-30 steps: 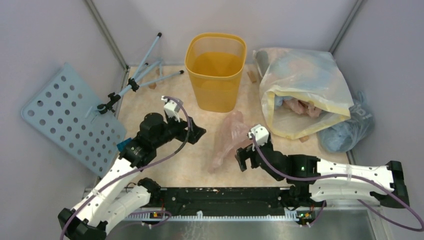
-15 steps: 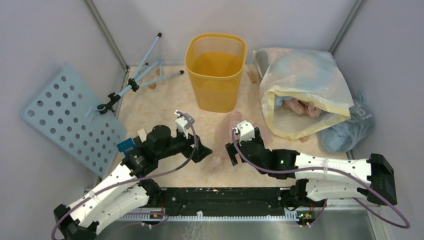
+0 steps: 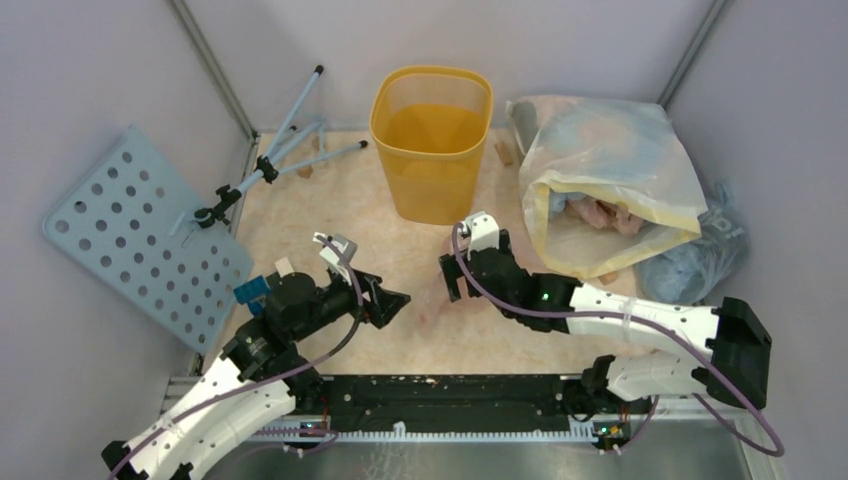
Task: Put the trash bags into the trash bin
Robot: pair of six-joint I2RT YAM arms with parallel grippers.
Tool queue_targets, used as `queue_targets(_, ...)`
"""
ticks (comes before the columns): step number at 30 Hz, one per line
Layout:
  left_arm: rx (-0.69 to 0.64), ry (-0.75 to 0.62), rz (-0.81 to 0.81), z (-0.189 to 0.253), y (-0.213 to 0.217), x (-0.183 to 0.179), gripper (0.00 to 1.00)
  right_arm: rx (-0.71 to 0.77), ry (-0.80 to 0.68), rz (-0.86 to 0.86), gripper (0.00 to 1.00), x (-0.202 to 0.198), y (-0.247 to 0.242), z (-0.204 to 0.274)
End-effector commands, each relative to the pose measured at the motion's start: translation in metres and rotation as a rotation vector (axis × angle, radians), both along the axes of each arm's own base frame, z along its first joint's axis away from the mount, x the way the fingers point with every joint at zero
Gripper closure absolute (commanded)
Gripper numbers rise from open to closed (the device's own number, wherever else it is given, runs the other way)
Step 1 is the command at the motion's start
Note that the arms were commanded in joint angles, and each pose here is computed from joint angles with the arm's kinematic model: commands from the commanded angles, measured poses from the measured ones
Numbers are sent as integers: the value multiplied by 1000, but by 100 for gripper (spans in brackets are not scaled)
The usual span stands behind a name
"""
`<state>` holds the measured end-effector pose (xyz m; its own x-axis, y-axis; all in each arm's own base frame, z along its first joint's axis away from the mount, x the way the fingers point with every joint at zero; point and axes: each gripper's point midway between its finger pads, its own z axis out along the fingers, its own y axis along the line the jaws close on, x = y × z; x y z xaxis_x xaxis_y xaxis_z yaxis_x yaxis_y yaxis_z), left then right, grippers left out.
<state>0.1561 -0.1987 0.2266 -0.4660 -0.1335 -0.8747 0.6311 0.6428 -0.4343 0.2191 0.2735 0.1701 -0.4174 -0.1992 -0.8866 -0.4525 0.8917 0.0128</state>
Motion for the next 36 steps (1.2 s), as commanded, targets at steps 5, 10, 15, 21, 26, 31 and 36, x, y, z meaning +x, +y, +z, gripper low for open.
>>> queue_targets(5,-50,-28,67,-8,0,14,2,68,-24,8,7,30,24,34)
queue_targets(10,-73,-4,119,-16,7,16,1,73,-18,5,7,44,27,35)
queue_targets(15,-129,-54,64,-5,4,5,1,73,-15,9,7,54,29,36)
queue_targets(21,-192,-58,85,-14,10,1,1,66,-16,9,7,65,30,41)
queue_targets(26,-238,-36,74,-32,1,5,1,83,-12,21,7,70,31,44)
queue_targets(31,-196,-65,83,-39,3,9,1,101,0,22,7,79,32,46)
queue_targets(36,-172,-81,75,-42,3,9,1,99,3,19,7,85,34,50)
